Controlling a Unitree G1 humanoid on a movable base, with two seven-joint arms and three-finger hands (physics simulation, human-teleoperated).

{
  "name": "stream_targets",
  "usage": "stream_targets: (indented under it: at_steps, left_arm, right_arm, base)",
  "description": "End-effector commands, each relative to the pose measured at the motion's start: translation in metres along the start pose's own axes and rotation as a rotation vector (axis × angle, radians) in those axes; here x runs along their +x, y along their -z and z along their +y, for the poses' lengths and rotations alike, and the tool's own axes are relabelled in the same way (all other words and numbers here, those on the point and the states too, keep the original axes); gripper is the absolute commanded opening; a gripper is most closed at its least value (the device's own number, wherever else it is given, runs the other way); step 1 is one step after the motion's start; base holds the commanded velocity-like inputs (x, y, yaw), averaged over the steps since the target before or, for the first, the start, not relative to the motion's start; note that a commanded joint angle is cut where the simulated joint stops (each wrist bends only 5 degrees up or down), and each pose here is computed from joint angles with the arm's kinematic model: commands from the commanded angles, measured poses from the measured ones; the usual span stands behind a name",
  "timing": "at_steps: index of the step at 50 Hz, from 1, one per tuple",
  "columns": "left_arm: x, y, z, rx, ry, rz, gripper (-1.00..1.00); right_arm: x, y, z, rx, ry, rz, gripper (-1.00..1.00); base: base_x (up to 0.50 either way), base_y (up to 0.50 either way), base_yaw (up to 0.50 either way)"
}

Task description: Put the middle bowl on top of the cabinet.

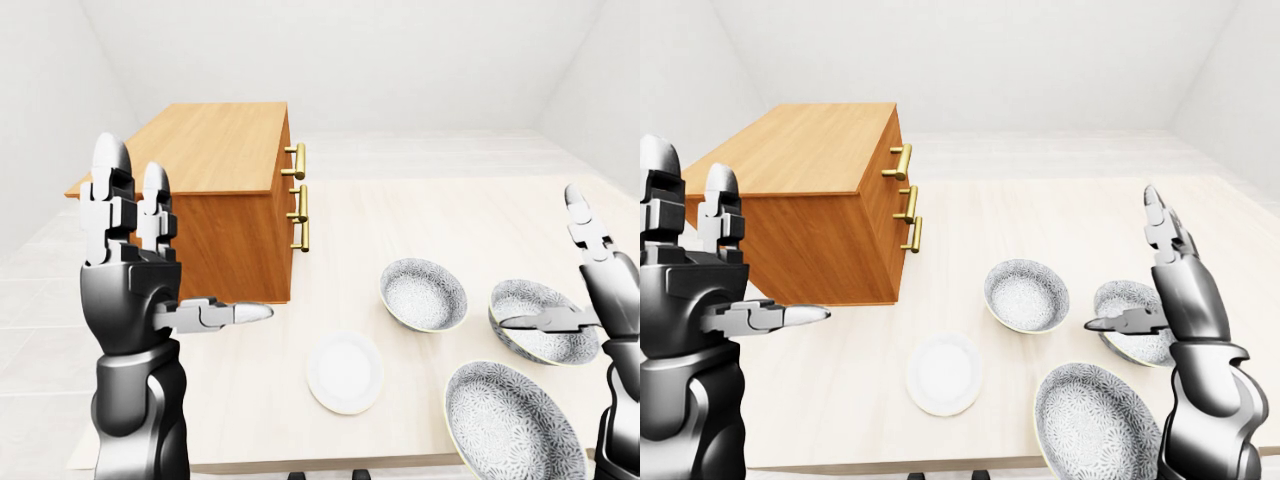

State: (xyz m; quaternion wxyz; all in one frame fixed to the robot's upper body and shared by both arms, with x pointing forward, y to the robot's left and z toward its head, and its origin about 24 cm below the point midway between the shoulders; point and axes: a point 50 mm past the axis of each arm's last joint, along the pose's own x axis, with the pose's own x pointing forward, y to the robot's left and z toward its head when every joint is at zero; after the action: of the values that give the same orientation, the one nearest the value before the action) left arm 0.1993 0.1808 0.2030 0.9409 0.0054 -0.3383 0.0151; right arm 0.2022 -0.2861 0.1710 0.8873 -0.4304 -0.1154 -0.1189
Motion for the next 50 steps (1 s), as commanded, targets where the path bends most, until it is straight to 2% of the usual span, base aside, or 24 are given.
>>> stream_targets:
  at_steps: [1, 3, 4, 5, 6, 12, 28, 30, 34, 36, 39, 43, 45, 47, 50]
  left_arm:
    - [0.0, 0.004, 0.002, -0.001, -0.033, 0.016, 1.0]
    - [0.0, 0.003, 0.001, -0.002, -0.03, 0.014, 1.0]
    - [0.0, 0.004, 0.002, -0.001, -0.03, 0.016, 1.0]
    - [0.0, 0.004, 0.002, -0.001, -0.032, 0.015, 1.0]
    - [0.0, 0.005, 0.002, -0.002, -0.031, 0.019, 1.0]
    - [0.0, 0.0, 0.005, -0.015, -0.057, -0.003, 1.0]
    - [0.0, 0.0, 0.005, -0.017, -0.057, -0.002, 1.0]
    - [0.0, 0.001, 0.005, -0.014, -0.06, 0.001, 1.0]
    - [0.0, 0.003, 0.005, -0.01, -0.054, 0.014, 1.0]
    - [0.0, 0.0, 0.005, -0.021, -0.05, -0.002, 1.0]
    - [0.0, 0.002, 0.005, -0.019, -0.048, 0.007, 1.0]
    - [0.0, 0.003, 0.003, -0.014, -0.042, 0.01, 1.0]
    - [0.0, 0.003, 0.003, -0.012, -0.04, 0.011, 1.0]
    - [0.0, 0.003, 0.004, -0.02, -0.043, 0.01, 1.0]
    - [-0.001, 0.0, 0.003, -0.026, -0.033, 0.001, 1.0]
  right_arm:
    - [-0.005, 0.01, -0.002, -0.101, 0.014, 0.047, 1.0]
    - [-0.007, 0.014, -0.002, -0.155, 0.007, 0.079, 1.0]
    - [-0.007, 0.014, -0.002, -0.139, 0.008, 0.075, 1.0]
    - [-0.008, 0.023, 0.0, -0.237, -0.008, 0.131, 1.0]
    - [-0.008, 0.023, 0.003, -0.159, -0.012, 0.121, 1.0]
    - [-0.011, 0.039, 0.003, -0.347, -0.012, 0.221, 1.0]
    - [-0.011, 0.04, 0.002, -0.345, -0.009, 0.229, 1.0]
    - [-0.01, 0.034, 0.0, -0.434, 0.008, 0.22, 1.0]
    - [-0.005, 0.033, -0.005, -0.508, 0.024, 0.221, 1.0]
    - [-0.006, 0.033, -0.005, -0.587, 0.037, 0.226, 1.0]
    - [-0.007, 0.035, -0.004, -0.593, 0.038, 0.241, 1.0]
    - [-0.005, 0.038, -0.005, -0.683, 0.031, 0.257, 1.0]
    - [-0.004, 0.04, -0.006, -0.683, 0.03, 0.264, 1.0]
    - [-0.005, 0.041, -0.004, -0.735, 0.016, 0.271, 1.0]
    - [-0.007, 0.049, 0.006, -0.734, -0.003, 0.288, 1.0]
  base:
    - [0.0, 0.0, 0.0]
    - [0.0, 0.0, 0.0]
    - [0.0, 0.0, 0.0]
    - [0.0, 0.0, 0.0]
    - [0.0, 0.0, 0.0]
    - [0.0, 0.0, 0.0]
    - [0.0, 0.0, 0.0]
    - [0.0, 0.0, 0.0]
    - [0.0, 0.0, 0.0]
    - [0.0, 0.0, 0.0]
    - [0.0, 0.0, 0.0]
    - [0.0, 0.0, 0.0]
    - [0.0, 0.0, 0.0]
    - [0.0, 0.0, 0.0]
    - [0.0, 0.0, 0.0]
